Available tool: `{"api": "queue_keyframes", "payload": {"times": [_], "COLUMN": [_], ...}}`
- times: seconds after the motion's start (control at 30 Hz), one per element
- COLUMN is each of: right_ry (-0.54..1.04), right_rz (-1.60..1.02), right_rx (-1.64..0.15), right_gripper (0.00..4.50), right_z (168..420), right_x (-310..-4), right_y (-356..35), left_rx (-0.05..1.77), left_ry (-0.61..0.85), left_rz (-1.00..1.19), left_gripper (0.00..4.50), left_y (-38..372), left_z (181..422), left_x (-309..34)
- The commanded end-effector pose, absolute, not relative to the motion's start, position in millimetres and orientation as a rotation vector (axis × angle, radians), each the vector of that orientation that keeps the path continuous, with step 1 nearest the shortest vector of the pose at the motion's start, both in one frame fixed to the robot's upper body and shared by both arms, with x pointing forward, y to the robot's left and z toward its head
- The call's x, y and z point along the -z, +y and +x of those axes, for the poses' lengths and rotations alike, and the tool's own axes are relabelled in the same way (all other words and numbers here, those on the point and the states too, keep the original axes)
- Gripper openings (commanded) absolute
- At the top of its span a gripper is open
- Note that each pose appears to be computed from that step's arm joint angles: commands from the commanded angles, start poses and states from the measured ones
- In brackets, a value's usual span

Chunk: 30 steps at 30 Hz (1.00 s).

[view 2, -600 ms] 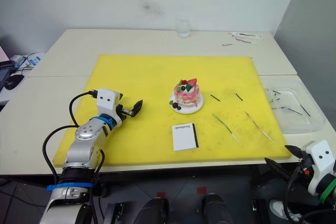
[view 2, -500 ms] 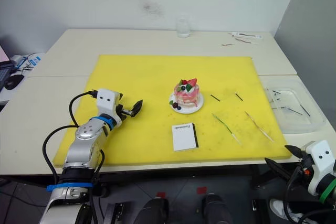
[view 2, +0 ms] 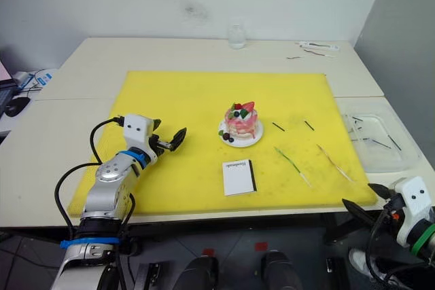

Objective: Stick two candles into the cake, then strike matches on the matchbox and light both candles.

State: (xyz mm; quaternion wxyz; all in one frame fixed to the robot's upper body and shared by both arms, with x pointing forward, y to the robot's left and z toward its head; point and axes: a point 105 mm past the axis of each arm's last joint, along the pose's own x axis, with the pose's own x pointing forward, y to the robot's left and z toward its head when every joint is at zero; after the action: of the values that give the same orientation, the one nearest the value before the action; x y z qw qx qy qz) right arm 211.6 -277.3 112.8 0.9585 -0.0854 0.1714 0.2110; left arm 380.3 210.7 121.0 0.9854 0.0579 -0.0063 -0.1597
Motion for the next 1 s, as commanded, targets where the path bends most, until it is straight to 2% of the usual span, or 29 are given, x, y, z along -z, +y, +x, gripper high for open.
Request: {"api": "queue_keyframes", "payload": {"times": [0.03,0.1,0.23,0.33,0.47,0.53,0.57,0.63,0.73,1.0], "right_ry": [0.329,0.329,0.331,0.343,0.372,0.378,0.377,0.378,0.387,0.408], "right_rz": [-0.203,-0.204,-0.202,-0.21,-0.199,-0.198,-0.196,-0.207,-0.206,-0.199], "right_rx": [-0.431,-0.436,-0.445,-0.444,-0.416,-0.399,-0.389,-0.371,-0.38,-0.402], "right_gripper": [4.43,4.43,4.43,4.43,4.43,4.43,4.27,3.85,2.83,2.83], "right_z": [216,218,227,236,245,247,248,249,251,256], "right_x": [-118,-117,-115,-112,-106,-104,-103,-101,-99,-94], "right_y": [-277,-277,-277,-279,-285,-288,-290,-293,-292,-291], "left_rx": [0.392,0.508,0.94,1.192,1.424,1.456,1.457,1.485,1.542,1.571], "left_ry": [-0.082,-0.079,-0.002,0.053,0.041,0.004,-0.023,-0.035,-0.045,-0.047], "left_rz": [0.111,0.106,0.17,0.236,0.314,0.323,0.297,0.263,0.289,0.305], "left_gripper": [4.5,4.5,4.5,4.5,4.5,4.5,4.5,4.5,4.5,4.5], "left_y": [209,198,146,112,77,67,62,55,44,37], "left_z": [373,364,324,296,273,272,274,272,267,268], "left_x": [-150,-159,-176,-182,-191,-196,-200,-202,-199,-195]}}
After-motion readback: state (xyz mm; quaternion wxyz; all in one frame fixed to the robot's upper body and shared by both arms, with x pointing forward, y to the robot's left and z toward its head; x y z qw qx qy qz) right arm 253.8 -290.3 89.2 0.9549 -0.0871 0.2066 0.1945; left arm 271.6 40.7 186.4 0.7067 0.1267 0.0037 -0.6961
